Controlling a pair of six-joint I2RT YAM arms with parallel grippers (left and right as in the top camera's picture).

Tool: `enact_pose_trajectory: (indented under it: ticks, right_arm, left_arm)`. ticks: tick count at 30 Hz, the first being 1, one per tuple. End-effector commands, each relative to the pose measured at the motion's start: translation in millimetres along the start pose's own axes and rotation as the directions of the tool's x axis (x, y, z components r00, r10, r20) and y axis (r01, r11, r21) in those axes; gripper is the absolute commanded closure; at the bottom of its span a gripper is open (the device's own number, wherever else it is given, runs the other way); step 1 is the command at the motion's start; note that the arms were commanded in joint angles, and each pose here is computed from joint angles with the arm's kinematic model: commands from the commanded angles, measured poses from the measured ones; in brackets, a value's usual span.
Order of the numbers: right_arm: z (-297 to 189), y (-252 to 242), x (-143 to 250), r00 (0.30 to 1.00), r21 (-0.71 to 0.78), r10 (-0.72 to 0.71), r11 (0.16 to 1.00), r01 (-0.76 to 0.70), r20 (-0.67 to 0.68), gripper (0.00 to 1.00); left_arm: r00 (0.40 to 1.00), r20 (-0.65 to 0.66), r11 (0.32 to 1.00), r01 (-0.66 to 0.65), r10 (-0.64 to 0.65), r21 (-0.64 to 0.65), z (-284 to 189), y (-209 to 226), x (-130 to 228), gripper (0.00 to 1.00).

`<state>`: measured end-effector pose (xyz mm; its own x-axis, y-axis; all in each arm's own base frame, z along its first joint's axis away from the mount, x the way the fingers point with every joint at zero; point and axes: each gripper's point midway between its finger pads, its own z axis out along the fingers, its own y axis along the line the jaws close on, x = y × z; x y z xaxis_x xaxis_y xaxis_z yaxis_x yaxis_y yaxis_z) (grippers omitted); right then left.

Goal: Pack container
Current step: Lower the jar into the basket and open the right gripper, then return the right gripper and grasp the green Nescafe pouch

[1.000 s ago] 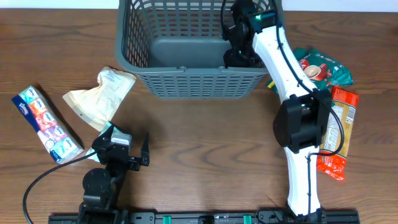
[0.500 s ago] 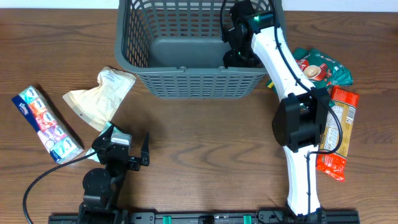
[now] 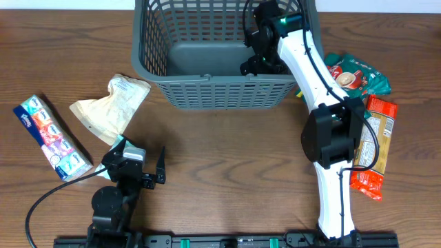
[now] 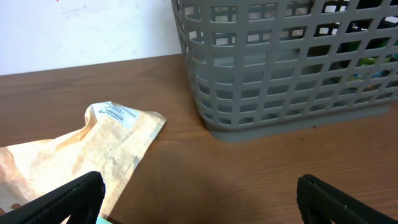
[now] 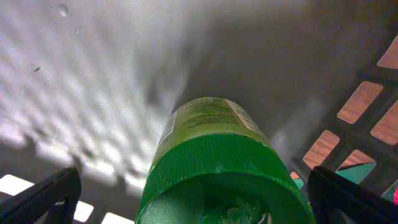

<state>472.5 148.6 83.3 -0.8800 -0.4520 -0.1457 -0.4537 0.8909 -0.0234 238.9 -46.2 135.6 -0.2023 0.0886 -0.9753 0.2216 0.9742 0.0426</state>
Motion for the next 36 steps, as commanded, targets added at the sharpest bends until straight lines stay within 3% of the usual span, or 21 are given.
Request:
enact_pose_trajectory:
  ticks: [1,8,13,16,17,20,22,26,29,36]
  right_arm:
    - [-9.2,-4.3,-3.8,1.000,0.021,0.000,1.000,-0.001,0.019,0.01]
    - [-57.7,17.3,-27.2,0.989,-0.094,-0.004,0.995,0.018,0.151,0.01]
    - [-144.1,46.9,-50.1,0.925,-0.214,-0.068,0.964,0.158,0.375,0.01]
    - [-194.7,41.2,-52.2,0.877,-0.162,-0.072,0.972,0.167,0.474,0.01]
    - [-210.0,30.0,-51.2,0.868,-0.125,-0.036,0.986,0.112,0.495,0.01]
    - [-257.6,-36.6,-32.0,0.804,0.030,0.207,0.963,-0.270,0.558,0.01]
    - [-286.2,-77.2,-4.4,0.714,0.079,0.350,0.867,-0.492,0.606,0.01]
    - [-320.3,-130.9,64.9,0.527,0.032,0.573,0.657,-0.753,0.628,0.01]
    - [-325.2,-160.6,111.5,0.401,0.008,0.690,0.497,-0.868,0.602,0.01]
    - [-290.7,-197.7,143.5,0.342,-0.024,0.811,0.400,-0.916,0.475,0.01]
  left_arm:
    - [0.999,-0.040,1.000,0.012,-0.012,0.017,1.7,-3.5,13.9,0.01]
    - [0.999,-0.040,1.000,0.012,-0.012,0.017,1.7,-3.5,14.0,0.01]
    - [0.999,-0.040,1.000,0.012,-0.012,0.017,1.7,-3.5,14.0,0.01]
    - [0.999,-0.040,1.000,0.012,-0.012,0.017,1.7,-3.5,14.0,0.01]
    - [0.999,-0.040,1.000,0.012,-0.012,0.017,1.7,-3.5,14.0,0.01]
    - [0.999,-0.040,1.000,0.012,-0.012,0.017,1.7,-3.5,14.0,0.01]
    - [0.999,-0.040,1.000,0.012,-0.012,0.017,1.7,-3.5,14.0,0.01]
    - [0.999,-0.040,1.000,0.012,-0.012,0.017,1.7,-3.5,14.0,0.02]
    - [0.999,-0.040,1.000,0.012,-0.012,0.017,1.7,-3.5,14.0,0.01]
    - [0.999,-0.040,1.000,0.012,-0.012,0.017,1.7,-3.5,14.0,0.01]
